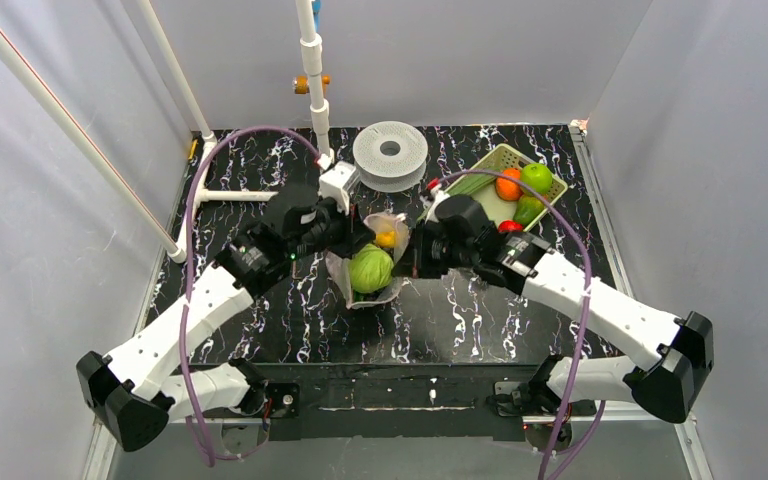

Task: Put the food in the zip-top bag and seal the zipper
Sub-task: Place the fake vegetable in the zipper food storage bag, then adjust the zipper food storage bag at the center of the board.

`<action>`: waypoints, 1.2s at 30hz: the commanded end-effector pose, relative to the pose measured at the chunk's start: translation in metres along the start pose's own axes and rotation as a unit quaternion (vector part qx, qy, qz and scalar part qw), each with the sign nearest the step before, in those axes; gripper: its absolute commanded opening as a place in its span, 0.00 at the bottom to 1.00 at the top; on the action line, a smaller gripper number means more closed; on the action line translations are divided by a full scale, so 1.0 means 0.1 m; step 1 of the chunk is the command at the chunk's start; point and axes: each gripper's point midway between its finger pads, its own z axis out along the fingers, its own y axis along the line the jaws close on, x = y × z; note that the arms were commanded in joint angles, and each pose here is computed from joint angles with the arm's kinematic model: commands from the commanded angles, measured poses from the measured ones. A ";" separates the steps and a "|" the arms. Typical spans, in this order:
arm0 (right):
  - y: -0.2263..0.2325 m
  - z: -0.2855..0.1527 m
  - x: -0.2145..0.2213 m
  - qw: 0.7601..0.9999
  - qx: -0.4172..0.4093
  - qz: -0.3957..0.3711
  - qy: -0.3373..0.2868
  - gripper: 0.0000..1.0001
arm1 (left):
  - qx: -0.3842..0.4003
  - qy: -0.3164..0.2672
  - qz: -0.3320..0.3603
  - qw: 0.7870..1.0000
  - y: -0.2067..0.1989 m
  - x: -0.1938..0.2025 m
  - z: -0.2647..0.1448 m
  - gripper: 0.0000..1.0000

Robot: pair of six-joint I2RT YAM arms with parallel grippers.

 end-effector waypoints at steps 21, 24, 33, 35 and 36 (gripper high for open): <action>0.94 -0.96 -0.43 0.977 -0.210 0.040 -0.012 0.01 | -0.063 0.122 -0.166 0.977 -0.29 -0.17 -0.74 0.00; 0.99 -1.09 -0.49 0.976 -0.215 0.029 -0.029 0.01 | -0.034 0.107 -0.184 0.977 -0.40 -0.26 -0.70 0.00; 0.69 -0.46 -0.21 0.973 -0.203 0.109 0.026 0.01 | -0.072 0.159 -0.223 0.959 -0.20 0.26 -0.45 0.00; 0.76 -0.54 -0.28 0.974 -0.205 0.096 0.018 0.01 | -0.040 0.142 -0.227 0.963 -0.33 0.06 -0.45 0.00; 0.82 -0.62 -0.35 0.974 -0.209 0.086 0.005 0.01 | -0.027 0.129 -0.229 0.964 -0.40 -0.06 -0.47 0.00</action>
